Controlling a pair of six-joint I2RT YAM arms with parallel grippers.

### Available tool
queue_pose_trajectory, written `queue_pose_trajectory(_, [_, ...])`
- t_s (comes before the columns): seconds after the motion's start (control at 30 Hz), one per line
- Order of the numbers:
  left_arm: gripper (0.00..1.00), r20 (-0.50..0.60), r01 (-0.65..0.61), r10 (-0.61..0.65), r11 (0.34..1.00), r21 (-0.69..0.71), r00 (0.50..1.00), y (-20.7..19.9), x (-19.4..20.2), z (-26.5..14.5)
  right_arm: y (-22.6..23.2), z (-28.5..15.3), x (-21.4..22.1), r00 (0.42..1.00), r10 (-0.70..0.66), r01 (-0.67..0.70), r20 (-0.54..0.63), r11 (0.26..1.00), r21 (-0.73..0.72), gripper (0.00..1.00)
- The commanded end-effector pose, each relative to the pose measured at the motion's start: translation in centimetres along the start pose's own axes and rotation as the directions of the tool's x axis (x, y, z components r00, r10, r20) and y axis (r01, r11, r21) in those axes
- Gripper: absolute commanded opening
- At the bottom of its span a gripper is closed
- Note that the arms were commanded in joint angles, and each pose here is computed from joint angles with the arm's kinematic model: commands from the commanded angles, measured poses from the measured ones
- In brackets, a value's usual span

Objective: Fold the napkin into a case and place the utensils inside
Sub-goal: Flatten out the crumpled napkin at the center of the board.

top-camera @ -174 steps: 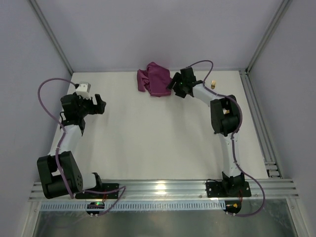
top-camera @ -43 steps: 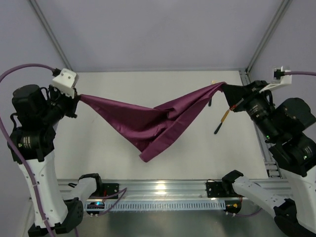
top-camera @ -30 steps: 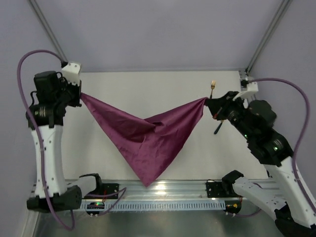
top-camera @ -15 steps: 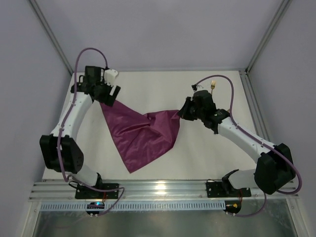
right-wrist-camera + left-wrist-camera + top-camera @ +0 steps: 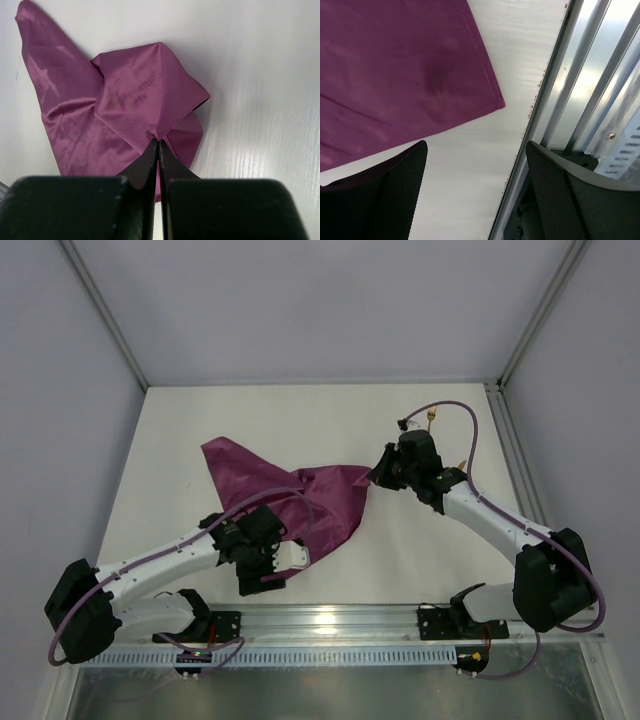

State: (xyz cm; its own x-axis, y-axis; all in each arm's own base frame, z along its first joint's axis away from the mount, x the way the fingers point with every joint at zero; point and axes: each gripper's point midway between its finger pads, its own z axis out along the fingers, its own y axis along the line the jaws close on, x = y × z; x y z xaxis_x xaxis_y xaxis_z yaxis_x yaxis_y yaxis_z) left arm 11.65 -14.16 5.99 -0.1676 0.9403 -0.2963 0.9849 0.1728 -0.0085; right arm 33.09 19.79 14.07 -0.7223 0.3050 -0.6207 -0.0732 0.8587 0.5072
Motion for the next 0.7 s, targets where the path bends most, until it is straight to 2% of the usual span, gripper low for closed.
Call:
queue_pose_trajectory(0.0, [0.81, 0.032, -0.102, 0.104, 0.993, -0.056, 0.994, 1.0, -1.6, 0.3, 0.3, -0.1, -0.6, 0.999, 0.008, -0.007, 0.043, 1.0, -0.015, 0.04])
queue_pose_trajectory(0.17, [0.81, 0.089, -0.231, 0.229, 0.973, 0.014, 0.969, -0.7, -2.7, 2.3, -0.5, 0.1, -0.1, 0.999, 0.019, -0.019, 0.039, 1.0, 0.01, 0.04])
queue_pose_trajectory(0.33, [0.8, 0.022, -0.272, 0.272, 0.962, 0.037, 0.962, -0.5, -0.9, 5.3, -0.9, 0.2, 0.1, 0.999, 0.02, -0.021, 0.035, 0.999, 0.027, 0.04])
queue_pose_trajectory(0.53, [0.78, 0.002, -0.309, 0.309, 0.951, 0.011, 0.951, 0.2, -0.4, 6.6, -1.0, 0.3, 0.2, 0.999, 0.028, -0.029, 0.027, 0.999, 0.039, 0.04])
queue_pose_trajectory(0.57, [0.76, -0.01, -0.308, 0.308, 0.951, -0.002, 0.951, 0.5, -0.3, 6.8, -1.0, 0.3, 0.1, 0.999, 0.027, -0.028, 0.027, 0.999, 0.039, 0.04])
queue_pose_trajectory(0.67, [0.6, -0.01, -0.315, 0.315, 0.949, 0.003, 0.949, 0.7, -0.5, 7.5, -1.2, 0.2, 0.2, 0.999, 0.029, -0.03, 0.026, 0.998, 0.048, 0.04])
